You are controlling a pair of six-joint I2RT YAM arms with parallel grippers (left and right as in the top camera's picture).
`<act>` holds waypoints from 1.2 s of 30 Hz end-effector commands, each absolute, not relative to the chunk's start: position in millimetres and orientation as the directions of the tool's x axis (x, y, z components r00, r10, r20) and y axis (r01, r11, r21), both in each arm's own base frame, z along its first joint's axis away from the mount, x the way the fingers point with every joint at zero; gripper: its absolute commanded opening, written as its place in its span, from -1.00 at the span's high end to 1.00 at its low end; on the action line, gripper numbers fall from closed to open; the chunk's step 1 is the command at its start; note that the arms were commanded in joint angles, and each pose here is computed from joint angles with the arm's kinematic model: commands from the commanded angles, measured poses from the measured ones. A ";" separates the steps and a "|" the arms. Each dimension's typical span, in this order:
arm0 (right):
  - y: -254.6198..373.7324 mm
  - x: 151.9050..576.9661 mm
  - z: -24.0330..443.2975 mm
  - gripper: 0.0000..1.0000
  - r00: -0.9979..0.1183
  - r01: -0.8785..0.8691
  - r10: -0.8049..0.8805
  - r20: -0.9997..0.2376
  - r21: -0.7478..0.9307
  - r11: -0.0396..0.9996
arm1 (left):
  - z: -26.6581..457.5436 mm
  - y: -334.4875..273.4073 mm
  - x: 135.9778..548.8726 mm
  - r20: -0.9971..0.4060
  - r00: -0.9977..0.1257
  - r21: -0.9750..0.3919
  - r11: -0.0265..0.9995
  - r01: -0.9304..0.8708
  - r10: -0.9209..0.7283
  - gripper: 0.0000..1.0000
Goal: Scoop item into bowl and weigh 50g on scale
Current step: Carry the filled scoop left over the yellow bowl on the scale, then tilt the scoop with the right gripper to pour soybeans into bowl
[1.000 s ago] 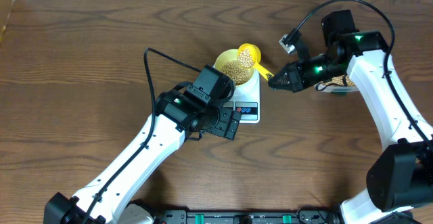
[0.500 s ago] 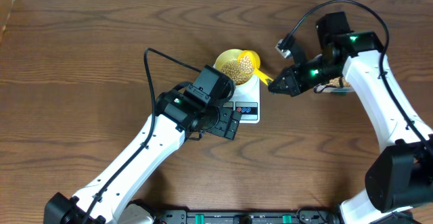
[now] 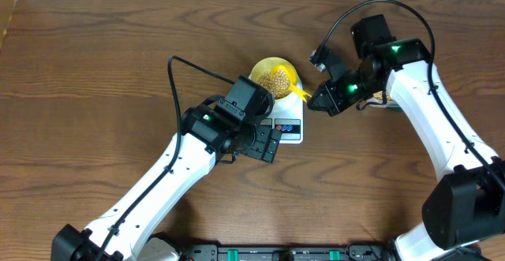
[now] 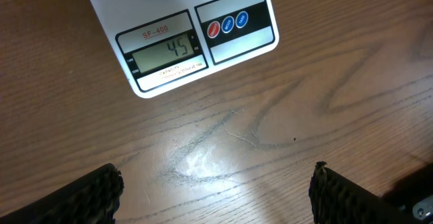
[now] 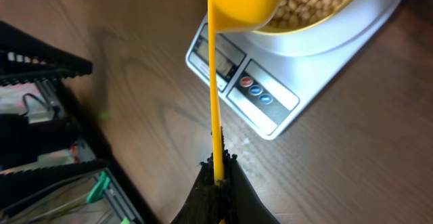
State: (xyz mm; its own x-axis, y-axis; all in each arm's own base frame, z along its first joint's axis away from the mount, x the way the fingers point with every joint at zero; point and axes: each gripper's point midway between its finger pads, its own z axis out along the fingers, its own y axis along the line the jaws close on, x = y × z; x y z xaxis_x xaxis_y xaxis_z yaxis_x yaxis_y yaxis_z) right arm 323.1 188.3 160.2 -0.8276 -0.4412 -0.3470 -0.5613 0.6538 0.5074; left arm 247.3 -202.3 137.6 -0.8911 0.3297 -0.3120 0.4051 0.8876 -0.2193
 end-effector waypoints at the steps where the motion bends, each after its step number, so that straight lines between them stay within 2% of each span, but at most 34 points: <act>1: 189.2 332.8 165.5 0.97 -0.814 -0.580 -0.440 -0.381 0.484 0.655 | 142.3 -201.0 248.4 -0.334 -0.877 -0.204 0.882 0.425 0.346 -0.82; 19: 186.5 352.7 165.4 0.98 -0.791 -0.600 -0.430 -0.436 0.416 0.683 | 142.3 -201.0 248.4 -0.334 -0.877 -0.203 0.882 0.426 0.346 -0.81; 36: 182.4 355.6 162.9 0.98 -0.787 -0.602 -0.438 -0.434 0.387 0.699 | 142.3 -200.9 248.4 -0.334 -0.877 -0.203 0.882 0.425 0.346 -0.81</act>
State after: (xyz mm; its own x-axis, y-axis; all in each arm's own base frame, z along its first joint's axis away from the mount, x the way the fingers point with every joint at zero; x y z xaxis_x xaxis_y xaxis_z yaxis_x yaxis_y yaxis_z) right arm 350.0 181.0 156.9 -0.7948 -0.4416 -0.4164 -0.5955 0.7001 0.3941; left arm 247.3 -202.3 137.6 -0.8911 0.3297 -0.3120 0.4051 0.8876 -0.2193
